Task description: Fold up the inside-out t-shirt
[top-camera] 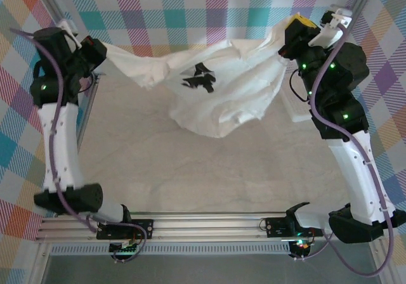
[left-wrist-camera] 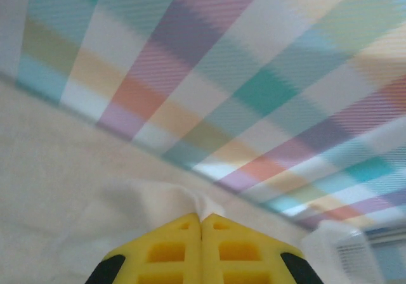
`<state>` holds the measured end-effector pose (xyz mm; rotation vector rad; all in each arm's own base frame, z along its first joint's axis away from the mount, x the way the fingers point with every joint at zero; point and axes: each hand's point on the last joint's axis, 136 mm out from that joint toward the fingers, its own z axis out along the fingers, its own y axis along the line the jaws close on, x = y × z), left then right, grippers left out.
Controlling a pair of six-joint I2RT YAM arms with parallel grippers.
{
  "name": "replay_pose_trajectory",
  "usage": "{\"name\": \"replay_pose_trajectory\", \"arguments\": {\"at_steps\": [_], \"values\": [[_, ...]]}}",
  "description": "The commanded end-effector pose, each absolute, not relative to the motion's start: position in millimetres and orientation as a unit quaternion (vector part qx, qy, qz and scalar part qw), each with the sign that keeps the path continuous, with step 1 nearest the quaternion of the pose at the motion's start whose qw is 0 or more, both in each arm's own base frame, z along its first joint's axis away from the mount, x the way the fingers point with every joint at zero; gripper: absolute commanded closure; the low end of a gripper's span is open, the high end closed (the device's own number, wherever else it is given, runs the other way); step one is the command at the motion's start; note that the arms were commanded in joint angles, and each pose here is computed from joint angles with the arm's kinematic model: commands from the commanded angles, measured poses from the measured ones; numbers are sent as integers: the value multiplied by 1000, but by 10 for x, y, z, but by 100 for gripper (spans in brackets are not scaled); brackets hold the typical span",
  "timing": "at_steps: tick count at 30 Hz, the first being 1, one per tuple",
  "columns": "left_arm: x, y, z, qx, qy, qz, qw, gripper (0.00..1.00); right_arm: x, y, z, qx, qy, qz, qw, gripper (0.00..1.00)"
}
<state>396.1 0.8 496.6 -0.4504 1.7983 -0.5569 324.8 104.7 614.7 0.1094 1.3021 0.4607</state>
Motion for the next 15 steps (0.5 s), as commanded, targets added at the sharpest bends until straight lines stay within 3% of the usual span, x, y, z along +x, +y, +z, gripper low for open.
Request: {"name": "replay_pose_trajectory", "arguments": {"at_steps": [1,6,9,12,15], "values": [[3712,10,4730,-212,796,-218,523,100,2774,786,6684,60,519,215,825,100],[3261,154,5151,-238,763,-187,571,100,2404,553,6921,72,480,201,851,100],[3257,268,5047,-272,765,-167,560,100,2415,454,6916,85,486,167,854,100],[3550,356,4481,-302,803,-150,492,100,2701,373,6721,114,534,111,830,100],[3918,291,3459,-321,856,-166,371,100,3218,331,6233,125,619,70,772,100]]}}
